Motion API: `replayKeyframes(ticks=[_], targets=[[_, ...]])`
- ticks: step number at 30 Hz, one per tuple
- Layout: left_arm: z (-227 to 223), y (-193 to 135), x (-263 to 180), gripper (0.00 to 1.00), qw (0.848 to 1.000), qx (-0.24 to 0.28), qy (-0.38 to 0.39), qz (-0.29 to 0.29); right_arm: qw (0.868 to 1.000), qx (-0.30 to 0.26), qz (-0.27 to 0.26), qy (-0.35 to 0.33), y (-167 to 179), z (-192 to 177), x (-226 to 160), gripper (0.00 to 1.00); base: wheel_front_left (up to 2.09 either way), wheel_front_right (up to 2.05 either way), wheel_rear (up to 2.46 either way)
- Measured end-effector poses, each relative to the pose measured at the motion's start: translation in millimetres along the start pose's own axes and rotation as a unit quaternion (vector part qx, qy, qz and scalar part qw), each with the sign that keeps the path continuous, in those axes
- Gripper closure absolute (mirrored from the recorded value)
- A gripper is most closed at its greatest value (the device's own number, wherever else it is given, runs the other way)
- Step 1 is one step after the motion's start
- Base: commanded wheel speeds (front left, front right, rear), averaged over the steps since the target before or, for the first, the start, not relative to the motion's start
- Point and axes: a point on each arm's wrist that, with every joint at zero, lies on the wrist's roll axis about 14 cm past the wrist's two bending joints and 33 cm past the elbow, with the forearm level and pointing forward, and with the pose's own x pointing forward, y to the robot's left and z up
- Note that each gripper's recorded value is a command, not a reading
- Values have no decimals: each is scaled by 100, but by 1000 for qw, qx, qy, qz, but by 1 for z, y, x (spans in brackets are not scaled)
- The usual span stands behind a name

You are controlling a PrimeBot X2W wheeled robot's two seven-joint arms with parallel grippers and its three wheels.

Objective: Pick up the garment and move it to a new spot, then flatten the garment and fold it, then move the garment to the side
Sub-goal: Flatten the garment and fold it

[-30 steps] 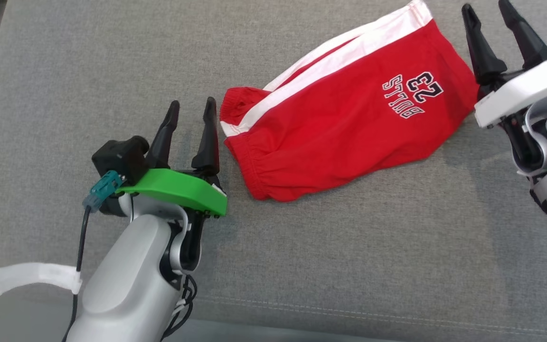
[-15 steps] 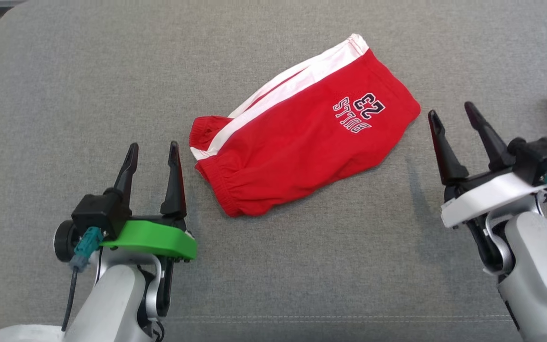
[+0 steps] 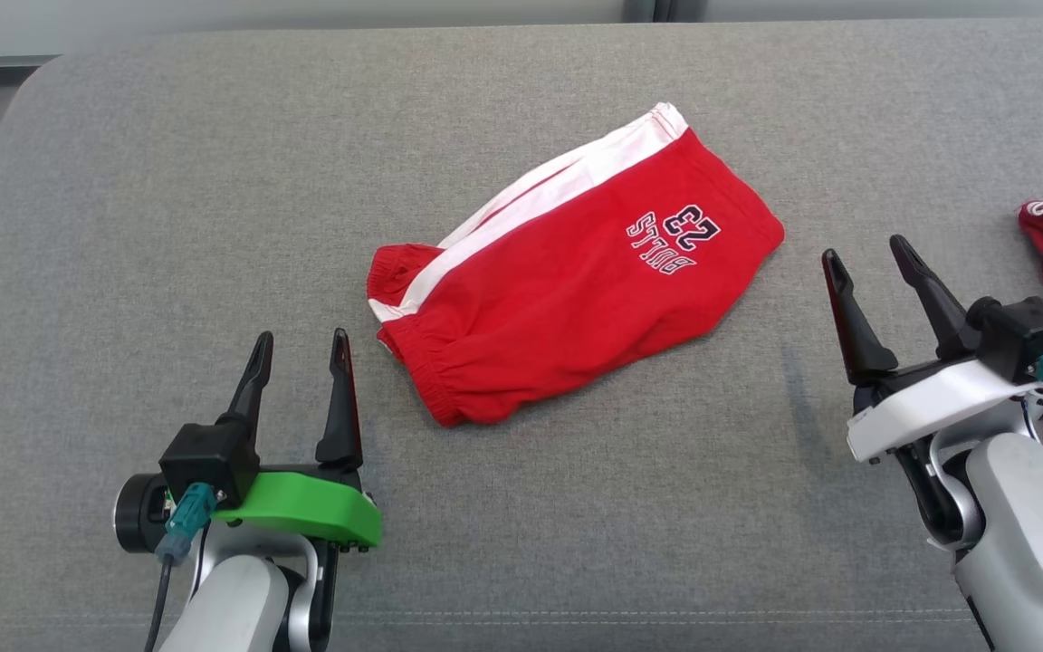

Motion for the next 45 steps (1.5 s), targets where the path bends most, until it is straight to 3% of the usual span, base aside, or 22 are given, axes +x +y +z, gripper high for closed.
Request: replayKeyframes(ticks=[9,16,25,29,30,32,38,45], targets=[[6,-2,4,0,1000,1,-10,-2,999,-22,3,26,-15,-10,34,0,0,0,0],[-2,-12,11,0,1000,-5,-1,-17,994,-40,20,97,-19,-52,75,0,0,0,0],[-19,-5,16,0,1000,0,21,-7,982,-14,40,183,-2,-122,89,0,0,0,0],[-23,5,18,0,1000,1,26,9,981,2,46,188,4,-132,97,0,0,0,0],[-23,7,19,0,1000,2,26,13,981,4,51,189,7,-133,98,11,0,0,0],[-23,11,21,0,1000,4,24,17,980,20,53,189,10,-135,99,100,0,0,0],[-19,8,28,0,1000,8,16,11,982,50,60,170,15,-121,94,100,0,0,0],[-19,-1,28,0,1000,2,14,-1,988,99,23,115,-4,-92,67,100,0,0,0]])
